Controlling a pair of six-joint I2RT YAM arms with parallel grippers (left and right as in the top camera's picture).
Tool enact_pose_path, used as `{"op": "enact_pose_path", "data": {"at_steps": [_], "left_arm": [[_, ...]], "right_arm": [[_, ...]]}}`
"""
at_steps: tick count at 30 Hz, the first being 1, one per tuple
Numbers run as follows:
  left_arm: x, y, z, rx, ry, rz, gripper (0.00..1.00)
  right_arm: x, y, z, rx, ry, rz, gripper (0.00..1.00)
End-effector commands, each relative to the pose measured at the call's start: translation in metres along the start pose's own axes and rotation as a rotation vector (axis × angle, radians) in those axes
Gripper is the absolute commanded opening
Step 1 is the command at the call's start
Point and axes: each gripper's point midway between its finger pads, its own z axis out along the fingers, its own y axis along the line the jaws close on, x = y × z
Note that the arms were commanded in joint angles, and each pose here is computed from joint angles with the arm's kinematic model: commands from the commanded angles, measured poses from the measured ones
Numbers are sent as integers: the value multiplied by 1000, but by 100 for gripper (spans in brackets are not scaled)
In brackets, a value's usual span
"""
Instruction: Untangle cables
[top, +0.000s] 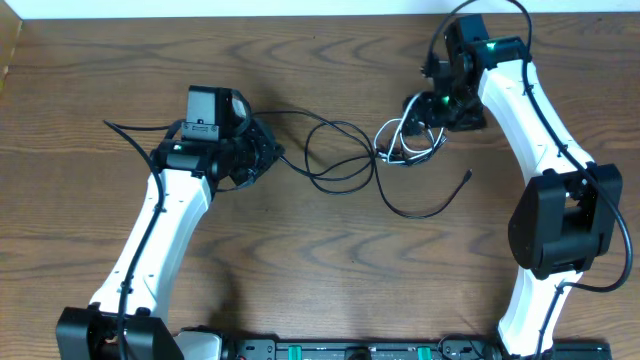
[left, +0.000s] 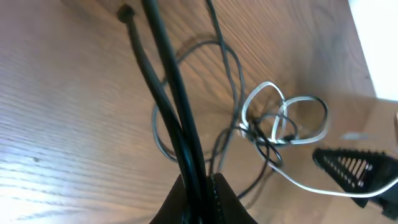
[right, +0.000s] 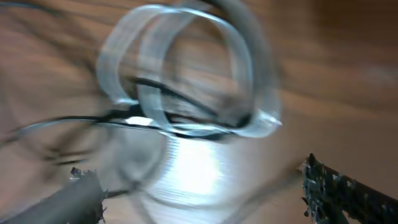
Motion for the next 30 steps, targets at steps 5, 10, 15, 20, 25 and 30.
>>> {"op": "enact_pose_path", "data": {"at_steps": [5,10,15,20,25,30], "left_arm": [[-21,18,-3,-115,-117,24,8],[-24,29,-4,-172,-145,21,8],[-25,40,-6,-224,-158,13,8],[-22,42,-6,-234,-147,19,8],[-19,46,-5,-257,-121,79,8],[-13,60,5,-307,-65,111,8]], "right_arm": [[10,-97,-28,537,-24,214,99],[19,-121,-36,611,0,244,99],[28,-145,-40,617,23,327,99],[10,-49,-9,-2,38,20,99],[-15,23,-21,-383,-98,-185,98],[-44,25,-25,-385,-207,-146,98]]}}
